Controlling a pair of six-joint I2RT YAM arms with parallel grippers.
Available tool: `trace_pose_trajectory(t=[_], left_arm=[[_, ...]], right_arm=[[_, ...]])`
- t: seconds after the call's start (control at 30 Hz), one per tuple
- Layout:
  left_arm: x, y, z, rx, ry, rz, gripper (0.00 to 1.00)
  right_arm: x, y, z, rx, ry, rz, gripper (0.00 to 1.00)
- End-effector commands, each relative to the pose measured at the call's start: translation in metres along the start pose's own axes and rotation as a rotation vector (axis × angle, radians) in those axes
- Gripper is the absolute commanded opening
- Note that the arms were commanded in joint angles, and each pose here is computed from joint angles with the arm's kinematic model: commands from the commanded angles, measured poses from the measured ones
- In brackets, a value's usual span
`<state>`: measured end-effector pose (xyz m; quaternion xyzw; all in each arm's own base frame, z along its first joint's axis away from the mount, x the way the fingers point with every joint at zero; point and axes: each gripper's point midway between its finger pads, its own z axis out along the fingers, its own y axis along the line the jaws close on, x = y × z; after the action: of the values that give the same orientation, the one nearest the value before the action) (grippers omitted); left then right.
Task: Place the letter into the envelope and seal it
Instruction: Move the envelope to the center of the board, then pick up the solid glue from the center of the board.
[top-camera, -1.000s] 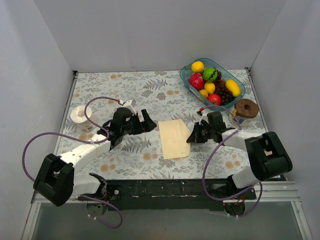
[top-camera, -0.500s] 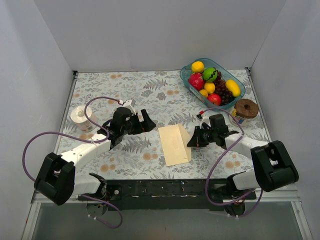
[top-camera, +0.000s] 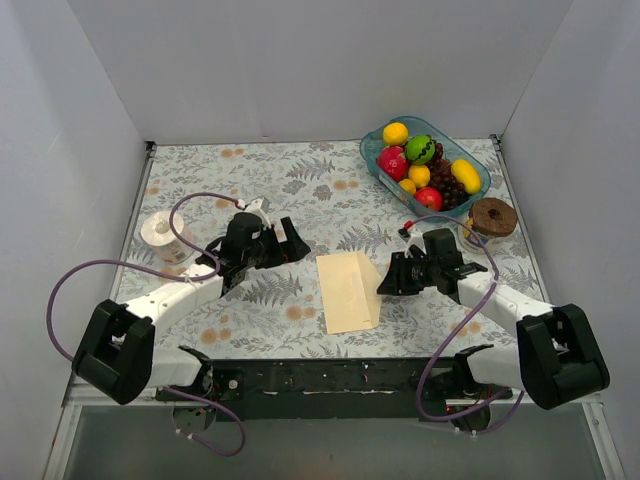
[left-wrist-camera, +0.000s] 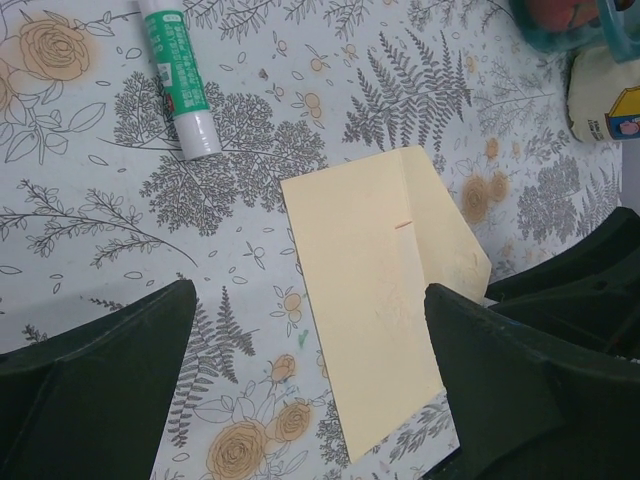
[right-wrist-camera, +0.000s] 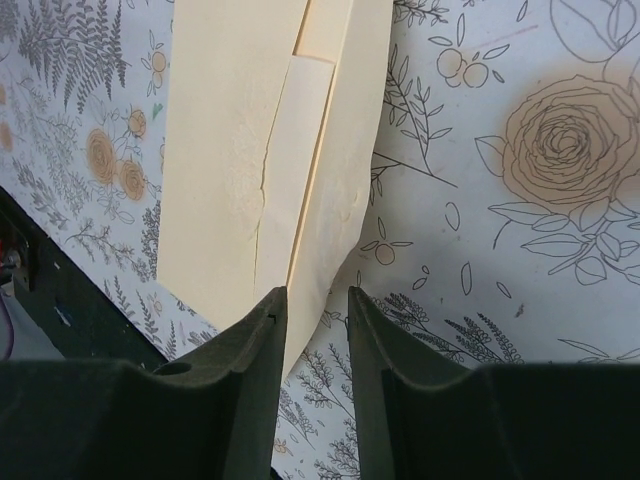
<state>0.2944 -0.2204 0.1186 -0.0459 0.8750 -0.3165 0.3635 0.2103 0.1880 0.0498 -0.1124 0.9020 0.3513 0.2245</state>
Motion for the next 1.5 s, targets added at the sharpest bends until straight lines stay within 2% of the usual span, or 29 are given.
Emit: trace_pose_trajectory(t=[0.0,0.07,0.1,0.13,0.3,0.37,0.57,0.63,0.67,0.73,0.9,1.03,1.17,1.33,1.47], left_arm=[[-0.025,0.007,0.009,-0.073,-0.053,-0.002,0.98],[-0.02,0.025,0.024,-0.153,-0.015,0.0,0.98],[-0.036,0.024,0.029,-0.182,-0.046,0.011,0.96],[-0.03,0.038,0.042,-0.23,-0.009,0.028,0.95],[-0.05,0.05,0.079,-0.333,0.0,0.084,0.89],[-0.044,0.064,0.09,-0.385,0.034,0.098,0.86],[-0.048,0.069,0.109,-0.411,0.049,0.104,0.76],[-0.044,0.069,0.115,-0.405,0.068,0.108,0.7],[-0.044,0.066,0.117,-0.396,0.075,0.105,0.64],[-0.04,0.068,0.118,-0.396,0.088,0.102,0.57],[-0.027,0.073,0.117,-0.394,0.126,0.103,0.24],[-0.013,0.079,0.112,-0.409,0.157,0.116,0.18],[0.0,0.09,0.105,-0.448,0.19,0.133,0.01],[0.003,0.087,0.087,-0.447,0.184,0.152,0.0],[-0.005,0.056,0.062,-0.352,0.137,0.154,0.0]], right_arm=[[-0.025,0.003,-0.01,0.044,-0.053,-0.026,0.39],[-0.028,0.005,-0.013,0.051,-0.061,-0.029,0.39],[-0.029,0.005,-0.014,0.052,-0.062,-0.03,0.39],[-0.03,0.006,-0.016,0.053,-0.069,-0.032,0.39],[-0.027,0.003,-0.022,0.078,-0.084,-0.038,0.39],[-0.024,0.002,-0.022,0.086,-0.082,-0.038,0.39],[-0.021,0.0,-0.026,0.097,-0.096,-0.042,0.39],[-0.019,-0.001,-0.025,0.099,-0.092,-0.041,0.39],[-0.019,-0.001,-0.025,0.101,-0.092,-0.045,0.39],[-0.019,-0.002,-0.026,0.104,-0.092,-0.048,0.39],[-0.018,-0.003,-0.025,0.107,-0.088,-0.05,0.39],[-0.019,-0.004,-0.024,0.107,-0.088,-0.049,0.39],[-0.018,-0.004,-0.023,0.105,-0.086,-0.049,0.39],[-0.021,-0.002,-0.024,0.099,-0.095,-0.055,0.39],[-0.028,0.0,-0.027,0.102,-0.116,-0.071,0.39]])
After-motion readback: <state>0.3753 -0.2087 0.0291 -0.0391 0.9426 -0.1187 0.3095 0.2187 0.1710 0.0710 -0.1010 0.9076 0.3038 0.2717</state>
